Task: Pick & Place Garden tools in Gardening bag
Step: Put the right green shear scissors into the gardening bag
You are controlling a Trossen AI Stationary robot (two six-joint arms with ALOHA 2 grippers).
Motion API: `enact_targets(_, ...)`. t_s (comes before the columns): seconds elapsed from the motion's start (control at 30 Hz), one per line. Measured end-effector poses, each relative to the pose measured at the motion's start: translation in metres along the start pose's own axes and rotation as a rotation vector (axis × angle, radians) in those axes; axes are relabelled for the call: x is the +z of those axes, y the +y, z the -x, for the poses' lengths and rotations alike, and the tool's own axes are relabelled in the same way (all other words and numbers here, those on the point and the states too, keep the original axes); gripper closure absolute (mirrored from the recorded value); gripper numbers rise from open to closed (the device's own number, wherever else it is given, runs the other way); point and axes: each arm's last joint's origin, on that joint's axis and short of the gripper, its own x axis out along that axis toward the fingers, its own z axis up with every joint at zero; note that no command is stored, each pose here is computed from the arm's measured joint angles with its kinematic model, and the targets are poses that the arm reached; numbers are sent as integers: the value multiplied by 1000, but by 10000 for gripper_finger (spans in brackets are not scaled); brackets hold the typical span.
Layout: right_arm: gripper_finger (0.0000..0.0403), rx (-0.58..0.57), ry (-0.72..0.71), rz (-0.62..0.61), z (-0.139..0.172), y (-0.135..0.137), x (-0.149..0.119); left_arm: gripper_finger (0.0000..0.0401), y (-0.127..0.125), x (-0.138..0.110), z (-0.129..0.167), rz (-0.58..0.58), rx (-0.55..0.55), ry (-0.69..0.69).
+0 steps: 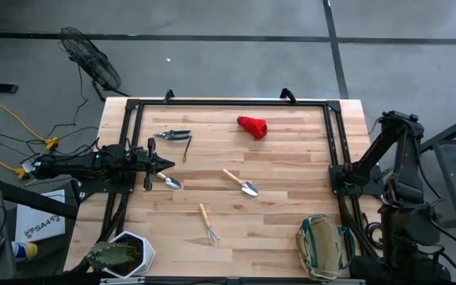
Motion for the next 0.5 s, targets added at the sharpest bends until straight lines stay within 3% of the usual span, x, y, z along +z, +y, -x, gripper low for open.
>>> enact_targets(0.5,399,-8,10,64,0,-7,-3,400,0,0,0,0,0,0)
